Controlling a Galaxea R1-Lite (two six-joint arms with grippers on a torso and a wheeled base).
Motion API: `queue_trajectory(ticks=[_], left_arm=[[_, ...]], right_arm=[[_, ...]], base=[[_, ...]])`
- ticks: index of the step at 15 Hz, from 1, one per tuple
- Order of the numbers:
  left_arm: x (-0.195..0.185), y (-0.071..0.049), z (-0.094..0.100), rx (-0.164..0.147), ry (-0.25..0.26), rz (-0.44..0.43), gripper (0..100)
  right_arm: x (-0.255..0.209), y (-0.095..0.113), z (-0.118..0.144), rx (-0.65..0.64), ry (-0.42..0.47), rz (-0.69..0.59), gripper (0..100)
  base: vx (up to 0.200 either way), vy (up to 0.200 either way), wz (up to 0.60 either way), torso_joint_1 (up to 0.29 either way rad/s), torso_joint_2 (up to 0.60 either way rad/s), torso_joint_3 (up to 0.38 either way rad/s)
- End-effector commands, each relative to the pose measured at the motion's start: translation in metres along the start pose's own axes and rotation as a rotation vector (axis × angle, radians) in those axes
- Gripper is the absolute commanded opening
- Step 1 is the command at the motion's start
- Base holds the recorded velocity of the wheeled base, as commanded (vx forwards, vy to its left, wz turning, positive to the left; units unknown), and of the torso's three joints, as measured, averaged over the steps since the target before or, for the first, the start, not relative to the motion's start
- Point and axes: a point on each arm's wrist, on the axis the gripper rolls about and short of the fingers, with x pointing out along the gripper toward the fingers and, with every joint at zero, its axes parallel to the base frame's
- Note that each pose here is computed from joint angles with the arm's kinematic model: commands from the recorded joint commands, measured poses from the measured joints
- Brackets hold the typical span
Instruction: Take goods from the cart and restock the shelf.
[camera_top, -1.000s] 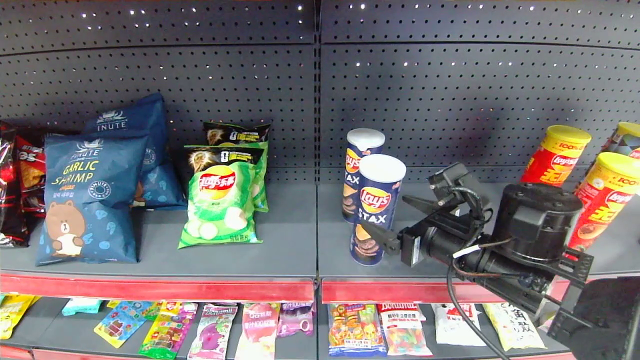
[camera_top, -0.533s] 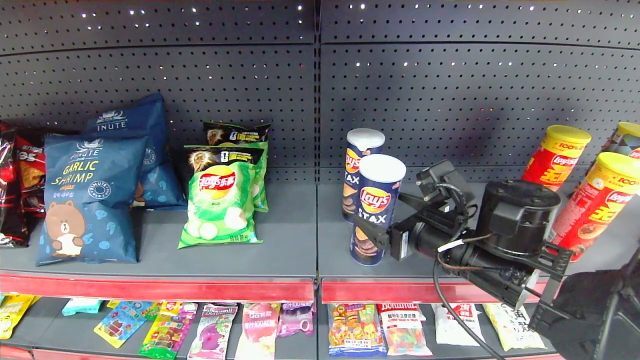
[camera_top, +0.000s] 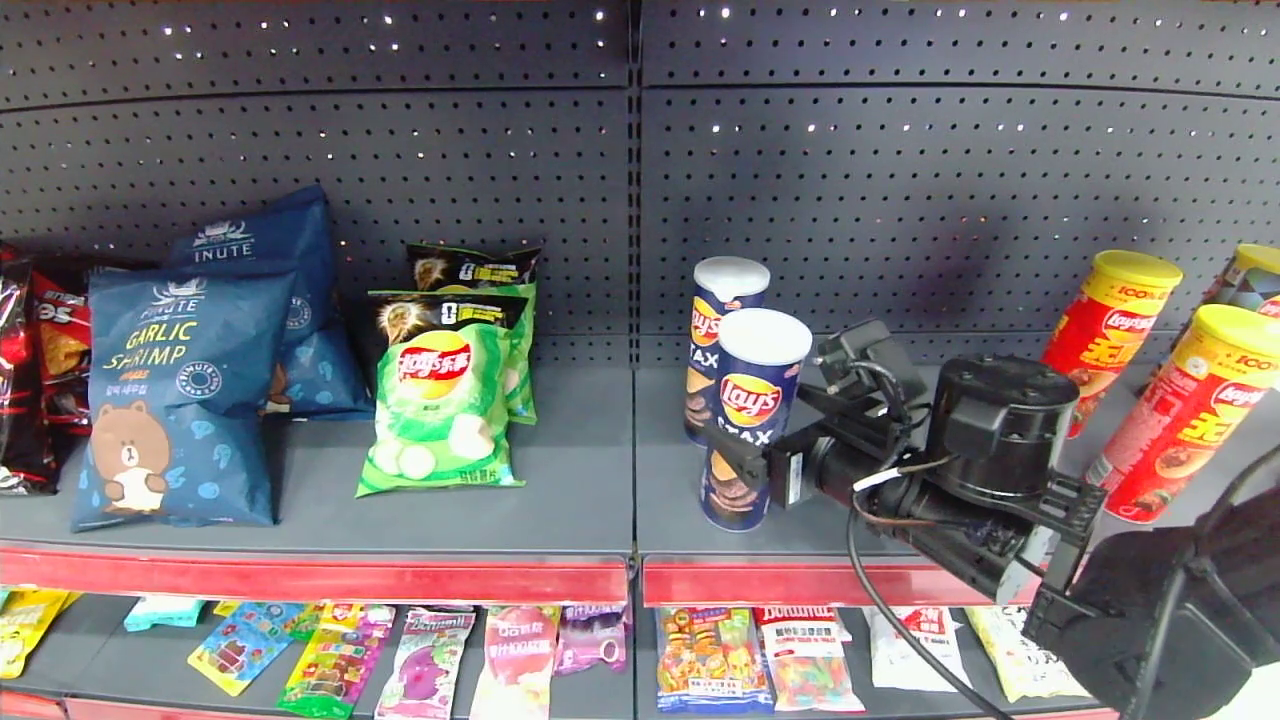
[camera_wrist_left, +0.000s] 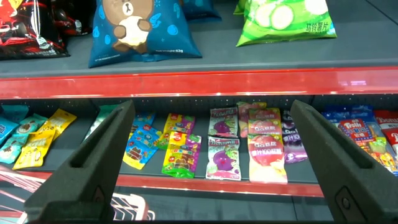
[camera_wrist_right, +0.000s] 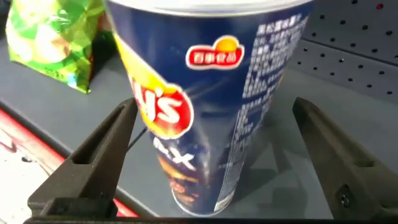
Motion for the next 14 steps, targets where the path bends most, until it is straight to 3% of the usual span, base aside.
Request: queue_trajectory(ticks=[1,14], left_arm=[[0.0,0.0,0.0,0.001,0.001,0.0,100],[0.0,0.0,0.0,0.0,-0.001,-0.004,100]], right_arm=[[0.006,0.0,-0.003,-0.001,0.007,-0.008,100],[0.024,-0.007,-0.004,0.003,0.0,-0.034,100]], base=[[0.0,0.0,0.0,0.0,0.0,0.0],[0.0,0.0,0.0,0.0,0.0,0.0]])
